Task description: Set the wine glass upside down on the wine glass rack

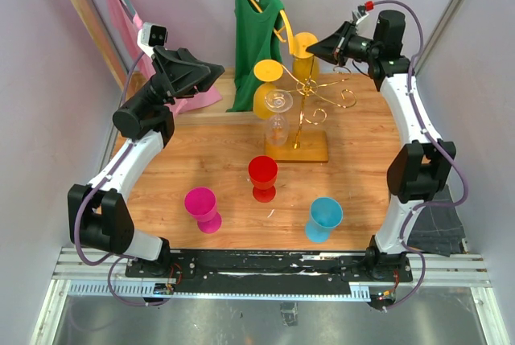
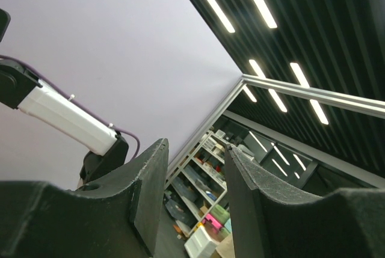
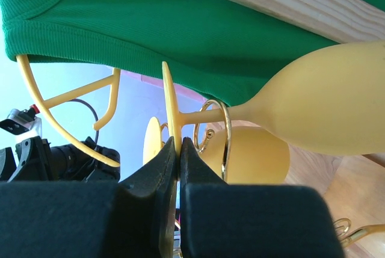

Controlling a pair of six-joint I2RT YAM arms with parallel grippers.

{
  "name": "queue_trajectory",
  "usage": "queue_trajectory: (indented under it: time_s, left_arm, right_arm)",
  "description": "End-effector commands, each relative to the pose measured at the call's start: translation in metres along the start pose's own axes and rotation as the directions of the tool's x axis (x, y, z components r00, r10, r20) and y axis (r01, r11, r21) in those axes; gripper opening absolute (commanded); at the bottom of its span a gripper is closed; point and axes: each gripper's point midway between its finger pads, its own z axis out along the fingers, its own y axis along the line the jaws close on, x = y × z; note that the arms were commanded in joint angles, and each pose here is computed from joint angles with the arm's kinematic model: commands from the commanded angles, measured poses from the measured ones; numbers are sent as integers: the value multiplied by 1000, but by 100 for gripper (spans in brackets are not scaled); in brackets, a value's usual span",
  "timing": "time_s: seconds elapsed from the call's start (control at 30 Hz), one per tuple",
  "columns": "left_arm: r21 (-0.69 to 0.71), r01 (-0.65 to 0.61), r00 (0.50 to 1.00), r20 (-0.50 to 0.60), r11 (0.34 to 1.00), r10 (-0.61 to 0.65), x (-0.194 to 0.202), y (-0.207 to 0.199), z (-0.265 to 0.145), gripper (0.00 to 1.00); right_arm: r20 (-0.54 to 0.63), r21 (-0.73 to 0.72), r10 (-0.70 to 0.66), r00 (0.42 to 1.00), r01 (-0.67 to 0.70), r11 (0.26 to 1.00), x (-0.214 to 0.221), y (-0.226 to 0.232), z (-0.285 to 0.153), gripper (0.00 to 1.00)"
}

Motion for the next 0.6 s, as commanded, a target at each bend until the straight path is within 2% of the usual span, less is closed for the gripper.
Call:
queue_trajectory:
  time_s: [0.0, 0.37, 0.57]
  left_arm:
    - [120, -152, 985, -69, 981, 161, 20, -29, -3, 47]
    - [123, -150, 985, -67, 981, 159, 19, -29, -3, 47]
    - [121, -148, 985, -66, 982, 157, 20, -28, -5, 47]
  right_arm:
    - [-23, -79, -68, 997, 66, 995, 4, 30, 6, 1]
    - [-75, -74, -57, 996, 52, 996, 26, 27, 13, 2]
    - [-82, -67, -47, 996, 42, 997, 30, 25, 10, 24]
